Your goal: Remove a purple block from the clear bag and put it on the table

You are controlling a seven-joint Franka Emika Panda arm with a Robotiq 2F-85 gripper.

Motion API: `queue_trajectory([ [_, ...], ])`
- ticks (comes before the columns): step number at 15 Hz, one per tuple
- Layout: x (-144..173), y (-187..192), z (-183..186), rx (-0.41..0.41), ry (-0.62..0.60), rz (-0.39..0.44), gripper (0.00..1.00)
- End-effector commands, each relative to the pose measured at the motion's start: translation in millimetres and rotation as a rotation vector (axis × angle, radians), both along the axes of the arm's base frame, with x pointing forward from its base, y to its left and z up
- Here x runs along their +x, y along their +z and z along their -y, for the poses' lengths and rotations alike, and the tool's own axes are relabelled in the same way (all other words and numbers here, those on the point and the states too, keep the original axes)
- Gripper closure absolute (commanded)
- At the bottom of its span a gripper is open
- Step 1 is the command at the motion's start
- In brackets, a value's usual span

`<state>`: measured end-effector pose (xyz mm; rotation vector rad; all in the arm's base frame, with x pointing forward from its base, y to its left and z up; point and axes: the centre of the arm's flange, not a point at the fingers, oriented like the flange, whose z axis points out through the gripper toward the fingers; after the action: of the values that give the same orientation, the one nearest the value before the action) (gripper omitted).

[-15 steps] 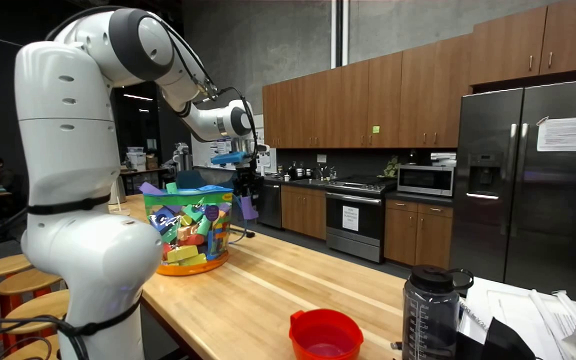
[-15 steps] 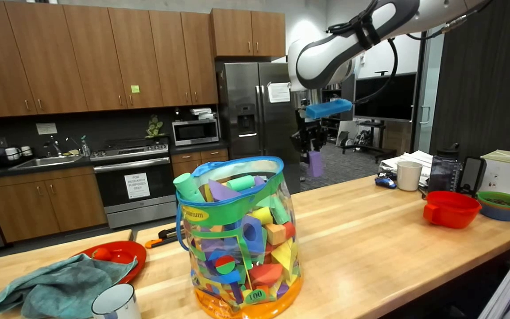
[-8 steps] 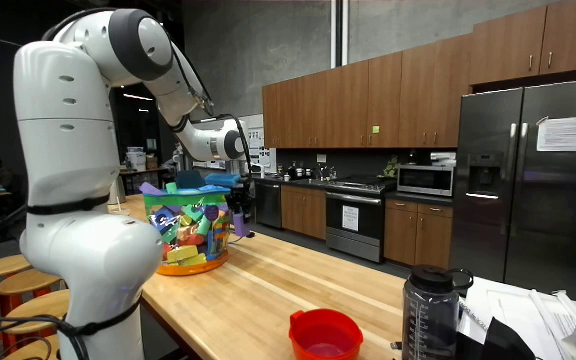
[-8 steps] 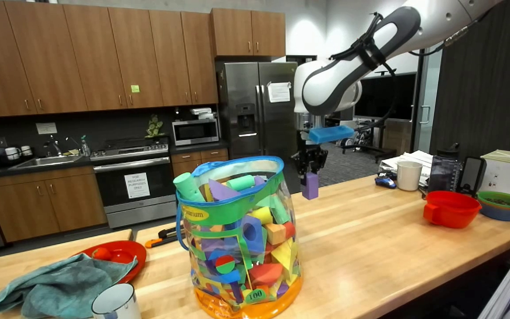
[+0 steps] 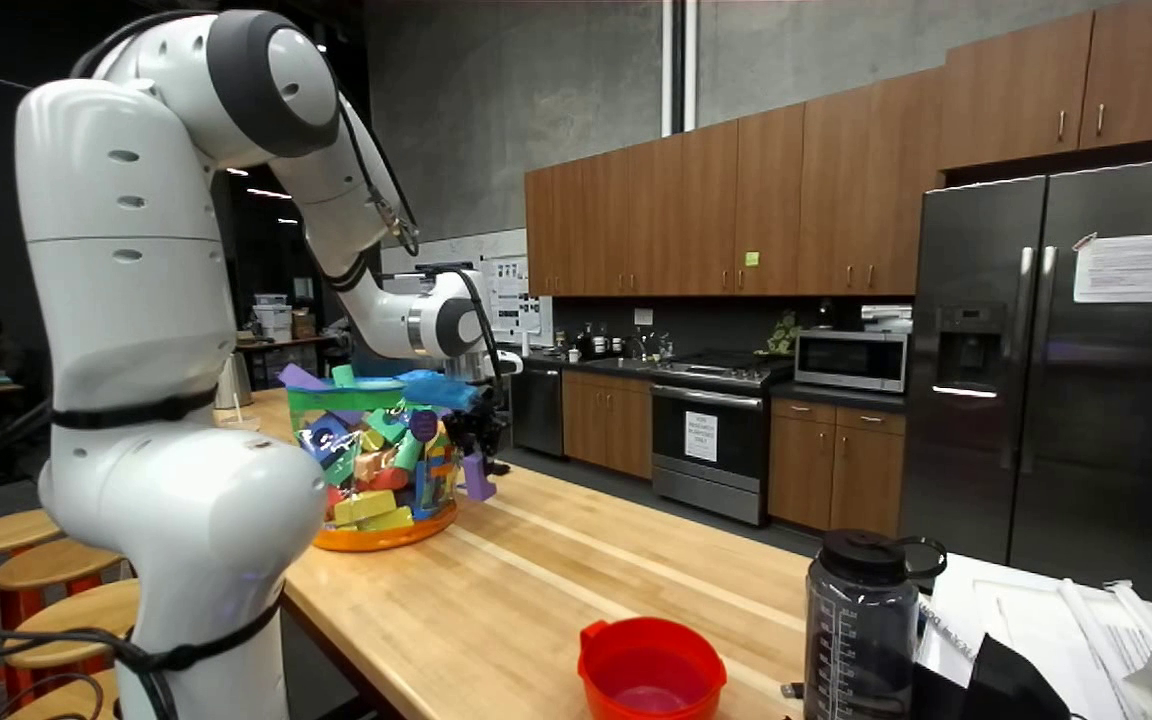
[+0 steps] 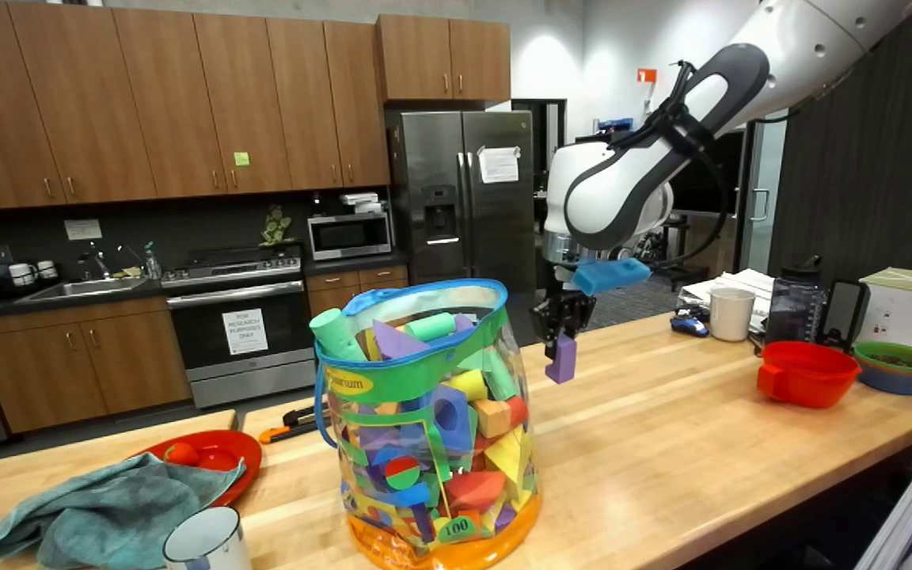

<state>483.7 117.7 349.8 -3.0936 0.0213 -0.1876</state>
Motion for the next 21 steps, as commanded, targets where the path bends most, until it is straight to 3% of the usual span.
queue_trajectory([
  [1,-11,3,-4,-0.004,0.074,0.018,0.84],
  [10,0,-29,3,-0.082,0.126,-0.025,0.84],
  [21,4,-70,14,-0.100,0.125,-0.106,0.84],
])
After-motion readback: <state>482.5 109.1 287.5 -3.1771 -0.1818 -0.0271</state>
